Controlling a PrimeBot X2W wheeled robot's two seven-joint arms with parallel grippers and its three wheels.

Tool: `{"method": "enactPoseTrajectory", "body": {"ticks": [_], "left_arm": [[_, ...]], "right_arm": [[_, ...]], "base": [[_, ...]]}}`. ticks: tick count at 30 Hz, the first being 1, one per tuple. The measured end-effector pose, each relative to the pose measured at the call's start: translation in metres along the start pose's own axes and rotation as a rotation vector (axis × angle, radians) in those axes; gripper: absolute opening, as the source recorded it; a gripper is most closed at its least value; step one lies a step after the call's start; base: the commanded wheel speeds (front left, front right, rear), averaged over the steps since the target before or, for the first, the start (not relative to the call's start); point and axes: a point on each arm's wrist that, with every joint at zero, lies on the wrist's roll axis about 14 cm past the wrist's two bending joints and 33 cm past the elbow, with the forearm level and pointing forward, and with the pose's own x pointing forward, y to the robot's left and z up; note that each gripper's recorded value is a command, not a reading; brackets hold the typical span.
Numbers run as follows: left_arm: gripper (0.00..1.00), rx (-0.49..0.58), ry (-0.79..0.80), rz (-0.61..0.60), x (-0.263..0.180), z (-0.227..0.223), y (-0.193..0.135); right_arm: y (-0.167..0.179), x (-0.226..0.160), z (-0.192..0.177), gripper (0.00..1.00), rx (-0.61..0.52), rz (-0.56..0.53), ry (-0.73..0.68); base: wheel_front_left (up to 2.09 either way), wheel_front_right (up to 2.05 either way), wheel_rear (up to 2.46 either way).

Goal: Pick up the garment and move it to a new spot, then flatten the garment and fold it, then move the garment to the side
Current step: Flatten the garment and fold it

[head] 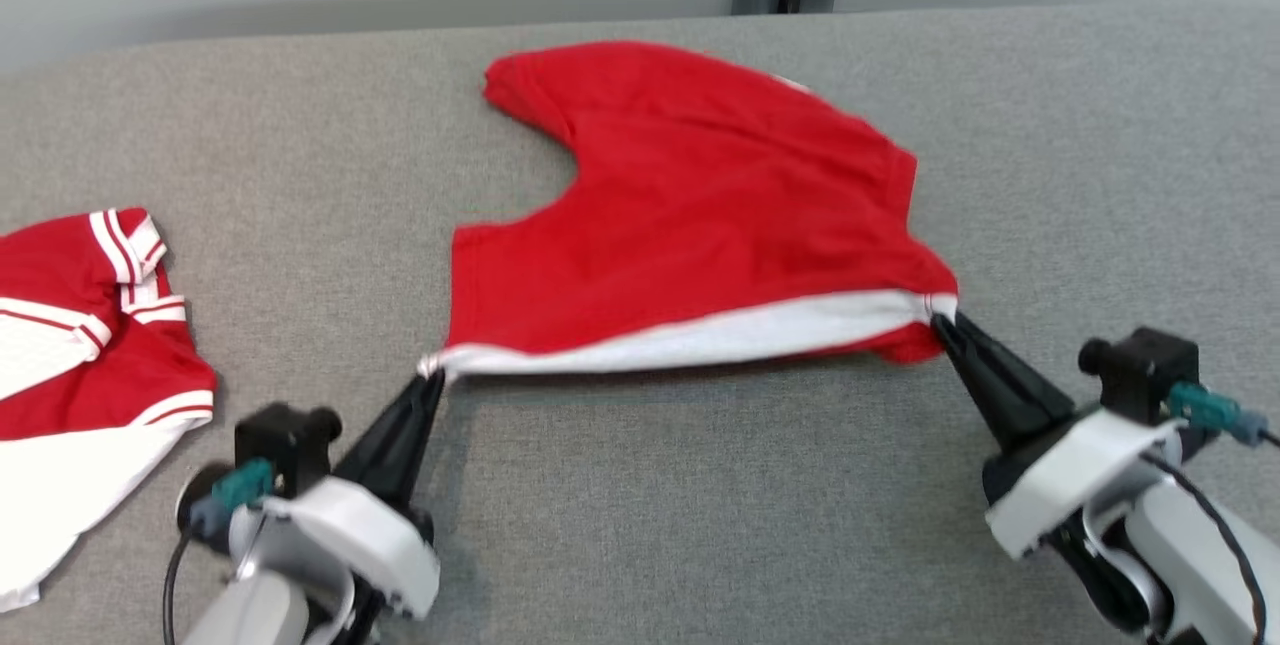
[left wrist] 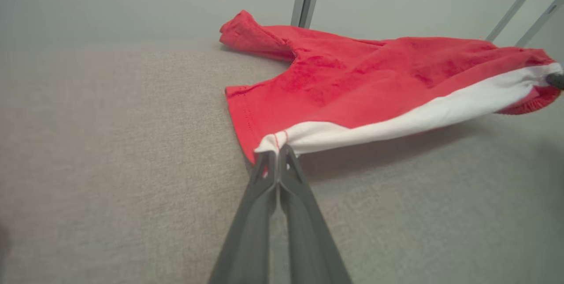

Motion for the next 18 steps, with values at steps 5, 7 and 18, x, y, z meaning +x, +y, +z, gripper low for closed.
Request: {"method": "enactPoseTrajectory", "body": {"ticks": [5,7,18], "left_arm": [[0.00,-0.011,0.034,0.014,-0.031,0.000,-0.009],[0.00,-0.020,0.057,0.018,-0.047,0.000,-0.014],[0.00,-0.020,0.097,0.094,-0.097,0.013,-0.012]], "right_arm": [[0.008,-0.026,-0.010,0.00,-0.018,0.005,0.026],[0.012,-0.036,-0.015,0.00,-0.024,0.007,0.035],[0.032,-0.065,-0.037,0.00,-0.072,0.054,0.092]], "base": [[0.00,0.00,0.00],[0.00,0.00,0.00],[0.00,0.00,0.00]]}}
